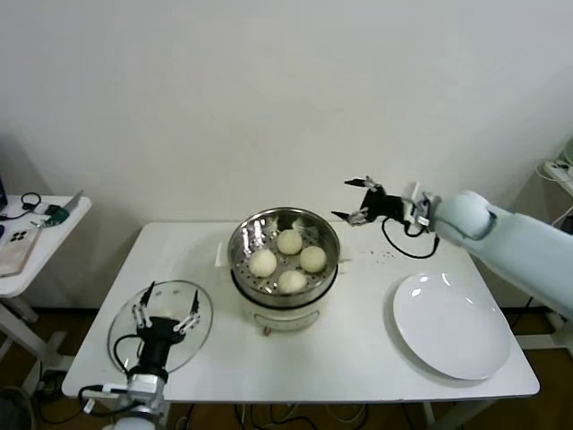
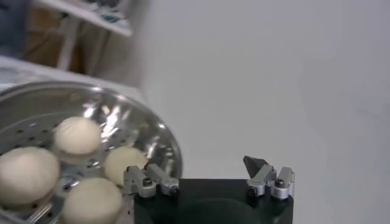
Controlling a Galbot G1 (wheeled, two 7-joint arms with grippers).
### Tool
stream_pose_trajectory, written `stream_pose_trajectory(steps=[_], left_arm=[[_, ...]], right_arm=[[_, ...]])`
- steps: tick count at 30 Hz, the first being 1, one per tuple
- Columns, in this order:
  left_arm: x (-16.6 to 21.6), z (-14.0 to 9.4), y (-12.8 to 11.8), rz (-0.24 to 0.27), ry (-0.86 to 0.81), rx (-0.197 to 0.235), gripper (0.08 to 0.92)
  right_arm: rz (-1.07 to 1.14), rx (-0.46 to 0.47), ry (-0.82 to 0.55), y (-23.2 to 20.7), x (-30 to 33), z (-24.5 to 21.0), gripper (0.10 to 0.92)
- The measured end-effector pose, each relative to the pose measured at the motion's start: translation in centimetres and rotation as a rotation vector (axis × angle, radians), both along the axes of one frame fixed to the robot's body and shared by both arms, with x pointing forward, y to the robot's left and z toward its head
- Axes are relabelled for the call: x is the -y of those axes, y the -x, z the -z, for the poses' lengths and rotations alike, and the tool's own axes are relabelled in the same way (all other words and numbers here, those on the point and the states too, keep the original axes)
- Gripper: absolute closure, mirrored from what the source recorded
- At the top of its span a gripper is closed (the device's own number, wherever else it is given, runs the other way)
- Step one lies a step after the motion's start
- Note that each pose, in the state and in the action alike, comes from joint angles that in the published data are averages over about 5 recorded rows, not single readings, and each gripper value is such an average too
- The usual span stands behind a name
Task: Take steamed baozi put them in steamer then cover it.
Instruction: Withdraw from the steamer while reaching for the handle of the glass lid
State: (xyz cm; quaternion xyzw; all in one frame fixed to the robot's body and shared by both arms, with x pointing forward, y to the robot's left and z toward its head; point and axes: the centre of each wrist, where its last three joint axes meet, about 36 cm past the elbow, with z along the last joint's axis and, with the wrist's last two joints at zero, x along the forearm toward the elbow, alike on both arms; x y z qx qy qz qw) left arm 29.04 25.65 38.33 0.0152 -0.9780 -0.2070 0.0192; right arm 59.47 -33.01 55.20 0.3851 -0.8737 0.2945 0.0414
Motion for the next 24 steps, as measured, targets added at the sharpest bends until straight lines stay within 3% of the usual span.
stream_pose_trajectory(steps=[11,24], left_arm=[[-1.1,-1.1,0.4,-0.022,-0.337,0.002,0.177],[-2.2,-0.2,1.4,-0.043,-0.84,-0.123,0.177]], right_arm=[[0.248,0.05,-0.231,6.0,2.7,5.4,0.2],[0.483,0.013,-0.41,14.5,5.1,12.1,0.2]])
